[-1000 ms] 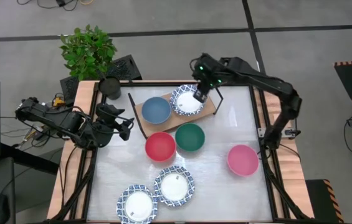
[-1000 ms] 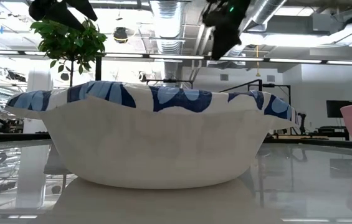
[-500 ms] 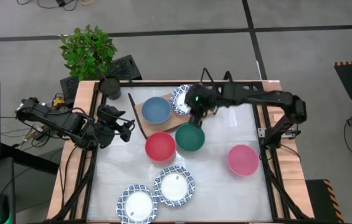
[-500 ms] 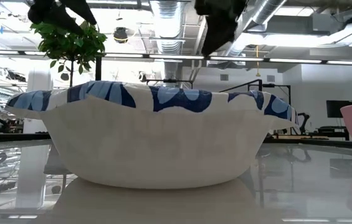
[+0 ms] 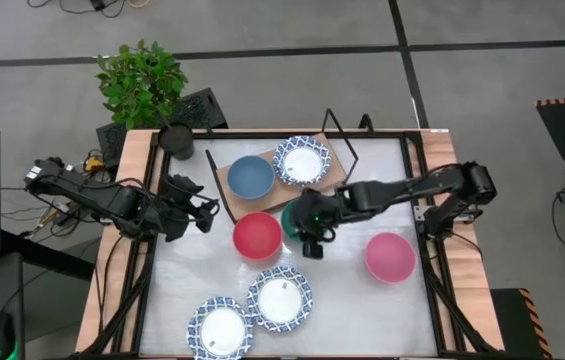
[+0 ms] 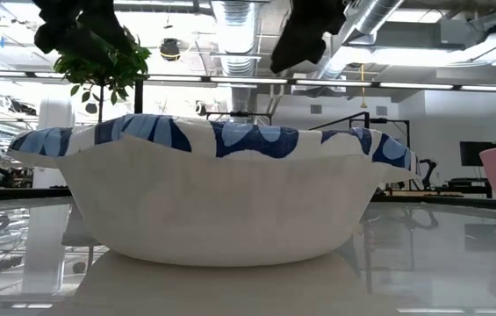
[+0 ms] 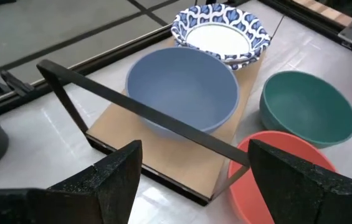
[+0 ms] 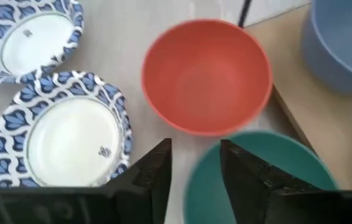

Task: Place and stack bowls onto a shelf
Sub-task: Stack the white patterned bowl on top of the white patterned bowl on the shelf

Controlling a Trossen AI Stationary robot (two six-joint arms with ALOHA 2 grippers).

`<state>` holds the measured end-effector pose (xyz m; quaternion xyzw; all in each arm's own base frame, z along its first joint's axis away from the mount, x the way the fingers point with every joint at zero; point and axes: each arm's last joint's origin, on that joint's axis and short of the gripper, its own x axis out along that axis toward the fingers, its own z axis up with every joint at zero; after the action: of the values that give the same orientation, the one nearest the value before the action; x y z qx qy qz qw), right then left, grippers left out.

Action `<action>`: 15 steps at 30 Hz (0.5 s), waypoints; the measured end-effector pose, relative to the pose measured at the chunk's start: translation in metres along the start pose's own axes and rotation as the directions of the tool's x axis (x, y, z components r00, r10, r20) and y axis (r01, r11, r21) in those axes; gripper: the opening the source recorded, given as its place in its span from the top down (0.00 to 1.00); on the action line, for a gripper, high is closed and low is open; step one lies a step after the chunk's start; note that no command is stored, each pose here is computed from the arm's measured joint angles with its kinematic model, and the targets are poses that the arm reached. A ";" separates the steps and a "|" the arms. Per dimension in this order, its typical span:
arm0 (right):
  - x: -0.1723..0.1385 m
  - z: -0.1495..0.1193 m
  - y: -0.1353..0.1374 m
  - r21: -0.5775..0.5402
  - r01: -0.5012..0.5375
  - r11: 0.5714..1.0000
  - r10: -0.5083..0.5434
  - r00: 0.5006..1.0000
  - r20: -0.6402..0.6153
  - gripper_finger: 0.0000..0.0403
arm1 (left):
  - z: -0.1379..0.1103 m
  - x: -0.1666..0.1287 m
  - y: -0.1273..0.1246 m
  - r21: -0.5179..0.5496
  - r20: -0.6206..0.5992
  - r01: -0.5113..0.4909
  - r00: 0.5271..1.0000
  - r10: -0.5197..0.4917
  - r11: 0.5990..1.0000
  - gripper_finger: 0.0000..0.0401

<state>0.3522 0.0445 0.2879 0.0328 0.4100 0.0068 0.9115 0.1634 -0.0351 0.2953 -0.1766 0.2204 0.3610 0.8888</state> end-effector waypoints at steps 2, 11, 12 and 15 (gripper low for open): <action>0.004 -0.003 0.004 0.002 -0.012 1.000 0.011 1.000 0.016 0.56 | 0.001 0.000 -0.001 -0.013 0.006 0.009 1.000 -0.009 1.000 0.31; 0.017 -0.012 0.019 0.152 -0.071 0.986 0.055 0.993 0.103 0.46 | 0.003 0.000 -0.004 -0.043 0.026 0.029 0.999 -0.028 0.999 0.31; 0.018 -0.012 0.020 0.168 -0.075 0.983 0.058 0.993 0.103 0.46 | 0.004 0.000 -0.004 -0.047 0.028 0.033 0.999 -0.031 0.998 0.31; 0.026 -0.018 0.026 0.180 -0.068 0.981 0.058 0.997 0.060 0.46 | 0.005 0.000 -0.006 -0.064 0.038 0.049 0.998 -0.047 0.997 0.31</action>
<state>0.3565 0.0721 0.2577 0.1292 0.3827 -0.0027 0.9148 0.1689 -0.0370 0.3006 -0.2041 0.1879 0.3498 0.8948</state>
